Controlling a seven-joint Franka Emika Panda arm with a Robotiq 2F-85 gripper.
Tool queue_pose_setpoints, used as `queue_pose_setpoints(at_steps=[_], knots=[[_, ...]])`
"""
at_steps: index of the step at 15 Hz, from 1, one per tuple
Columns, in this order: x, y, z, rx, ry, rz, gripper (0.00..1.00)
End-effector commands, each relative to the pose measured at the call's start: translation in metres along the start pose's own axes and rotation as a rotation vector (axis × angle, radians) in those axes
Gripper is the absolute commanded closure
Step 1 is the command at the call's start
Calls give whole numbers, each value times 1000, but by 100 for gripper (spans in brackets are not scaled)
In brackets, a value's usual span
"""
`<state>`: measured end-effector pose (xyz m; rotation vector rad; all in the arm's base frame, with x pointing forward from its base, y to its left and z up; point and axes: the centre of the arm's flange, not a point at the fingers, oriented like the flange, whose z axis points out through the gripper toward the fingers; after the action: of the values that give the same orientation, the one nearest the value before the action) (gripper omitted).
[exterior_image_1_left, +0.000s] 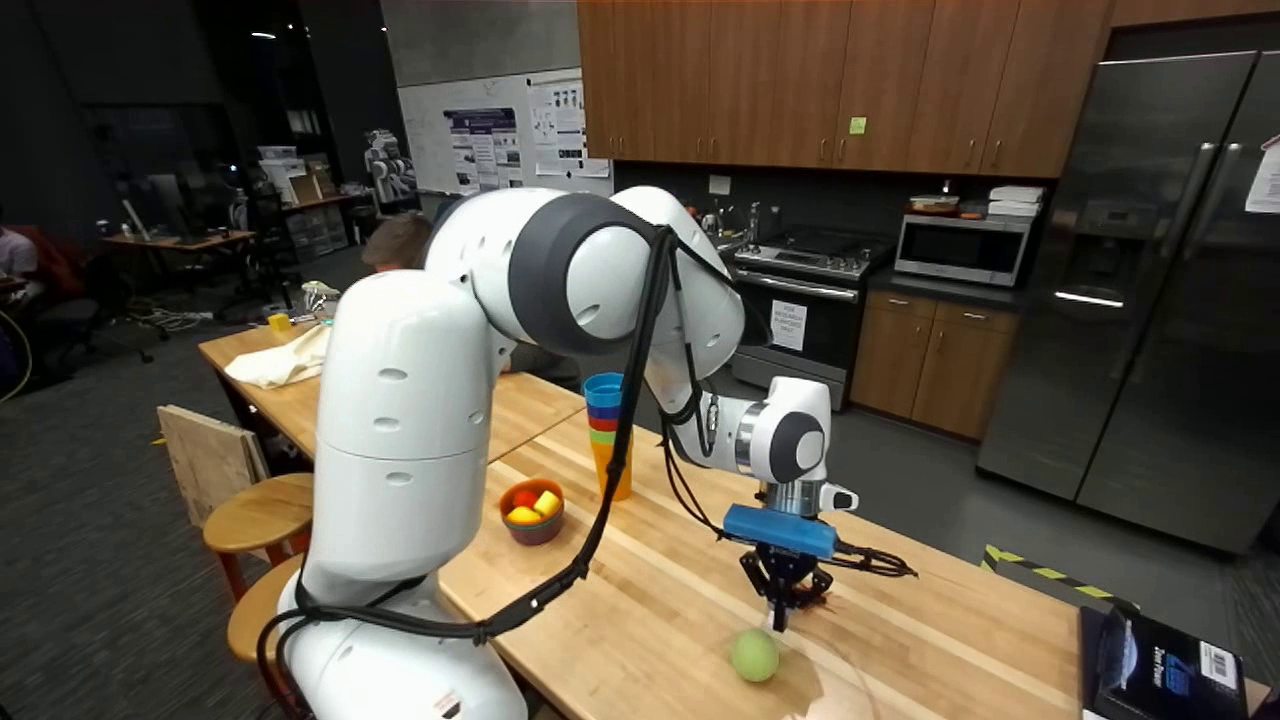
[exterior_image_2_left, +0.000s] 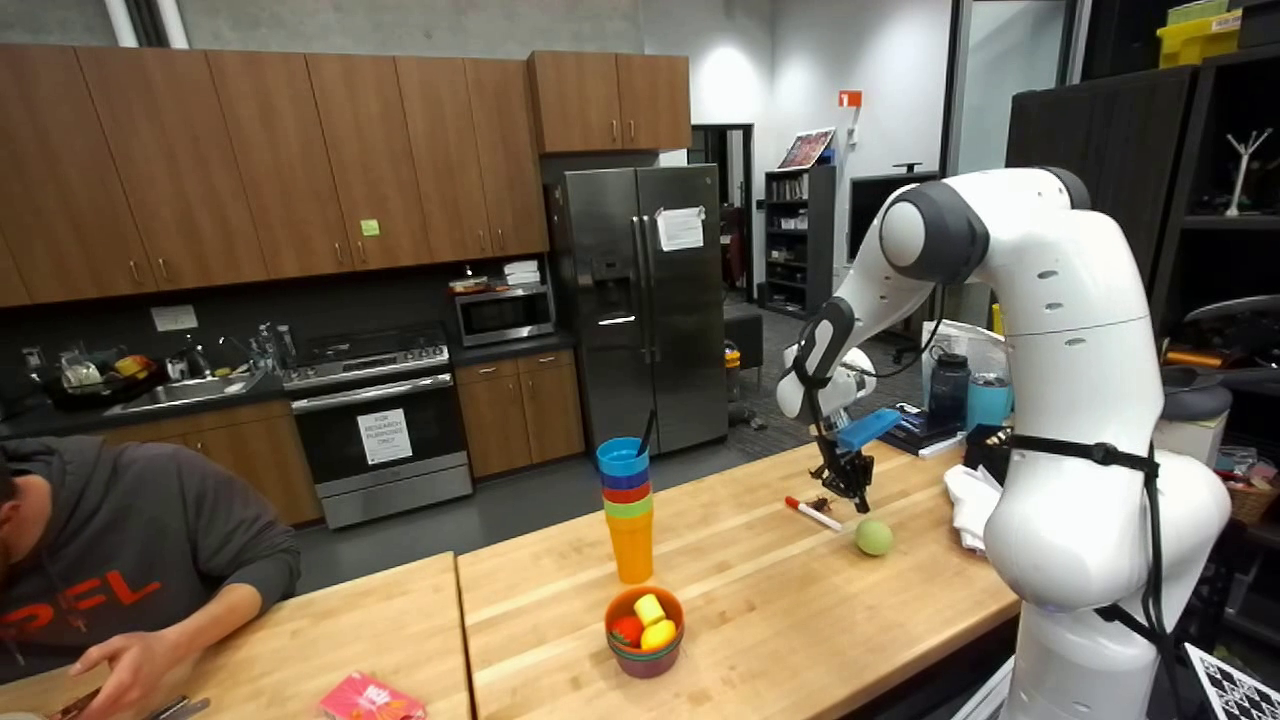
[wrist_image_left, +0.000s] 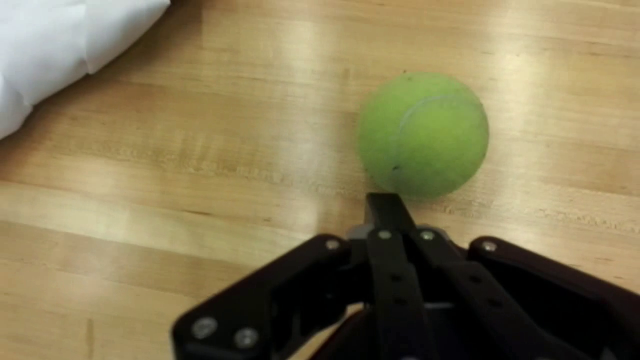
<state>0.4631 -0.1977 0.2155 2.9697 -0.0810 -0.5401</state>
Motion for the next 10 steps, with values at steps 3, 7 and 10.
queue_pose_setpoints(at_steps=[3,7,10], knots=[[-15,58,-14,-29,24,108,100],[-52,88,9,-60,-47,133,100],[-71,86,23,-51,-110,104,100]])
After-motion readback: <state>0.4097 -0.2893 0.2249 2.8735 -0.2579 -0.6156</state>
